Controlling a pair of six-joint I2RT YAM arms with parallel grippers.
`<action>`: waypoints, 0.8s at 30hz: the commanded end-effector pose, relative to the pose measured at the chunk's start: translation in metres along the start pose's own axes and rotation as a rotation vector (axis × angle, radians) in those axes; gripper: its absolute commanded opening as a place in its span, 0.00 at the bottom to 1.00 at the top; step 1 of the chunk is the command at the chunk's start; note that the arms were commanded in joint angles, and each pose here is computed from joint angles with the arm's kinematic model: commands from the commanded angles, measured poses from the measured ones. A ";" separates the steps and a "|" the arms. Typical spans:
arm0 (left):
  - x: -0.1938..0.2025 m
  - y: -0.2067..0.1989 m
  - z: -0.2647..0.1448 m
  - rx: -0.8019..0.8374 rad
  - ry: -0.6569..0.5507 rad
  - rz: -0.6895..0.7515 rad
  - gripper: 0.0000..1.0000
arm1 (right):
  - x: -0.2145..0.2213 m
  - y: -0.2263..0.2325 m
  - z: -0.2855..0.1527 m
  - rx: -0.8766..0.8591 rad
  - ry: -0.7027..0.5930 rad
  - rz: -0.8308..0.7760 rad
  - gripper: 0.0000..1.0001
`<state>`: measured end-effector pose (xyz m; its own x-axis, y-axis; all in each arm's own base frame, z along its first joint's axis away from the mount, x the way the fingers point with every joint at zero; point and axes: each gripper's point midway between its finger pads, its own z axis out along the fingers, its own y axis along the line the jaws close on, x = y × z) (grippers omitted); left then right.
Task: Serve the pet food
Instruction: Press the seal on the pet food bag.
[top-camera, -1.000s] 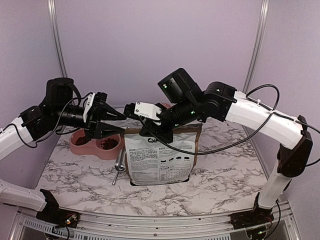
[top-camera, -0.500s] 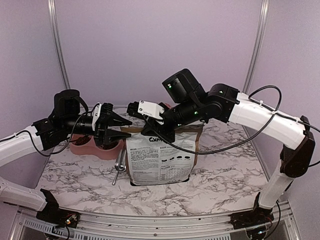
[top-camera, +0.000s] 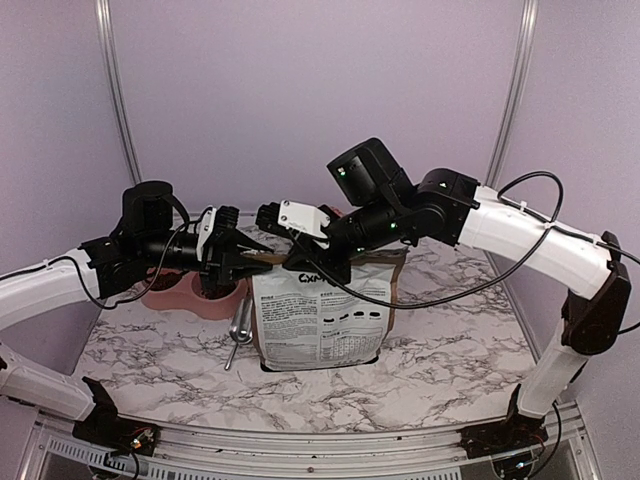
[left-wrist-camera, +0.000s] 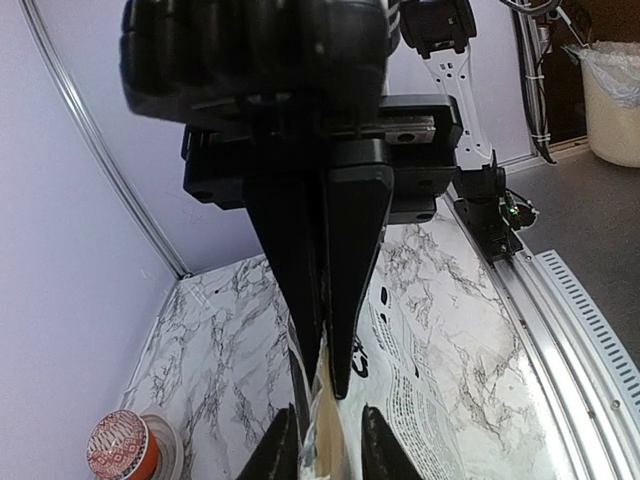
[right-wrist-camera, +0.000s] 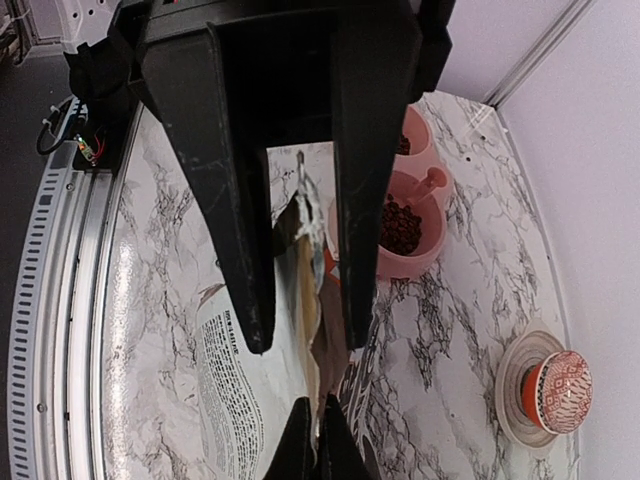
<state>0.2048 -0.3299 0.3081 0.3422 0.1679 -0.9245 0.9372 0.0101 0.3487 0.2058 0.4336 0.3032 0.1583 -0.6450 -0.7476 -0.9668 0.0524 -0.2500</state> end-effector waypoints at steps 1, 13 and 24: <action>-0.012 -0.003 0.006 0.034 -0.040 0.001 0.13 | -0.008 -0.004 -0.017 0.008 -0.052 -0.014 0.00; -0.006 -0.001 0.009 -0.008 -0.010 0.028 0.00 | 0.002 -0.011 -0.020 0.021 -0.039 -0.010 0.26; -0.014 -0.003 0.005 -0.007 -0.021 0.038 0.00 | 0.019 -0.021 -0.026 0.046 0.009 -0.003 0.30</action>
<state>0.2052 -0.3371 0.3023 0.3358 0.1844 -0.9237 0.9386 0.0166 0.3445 0.2188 0.4114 0.3119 0.1718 -0.6246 -0.7618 -0.9600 0.0674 -0.2717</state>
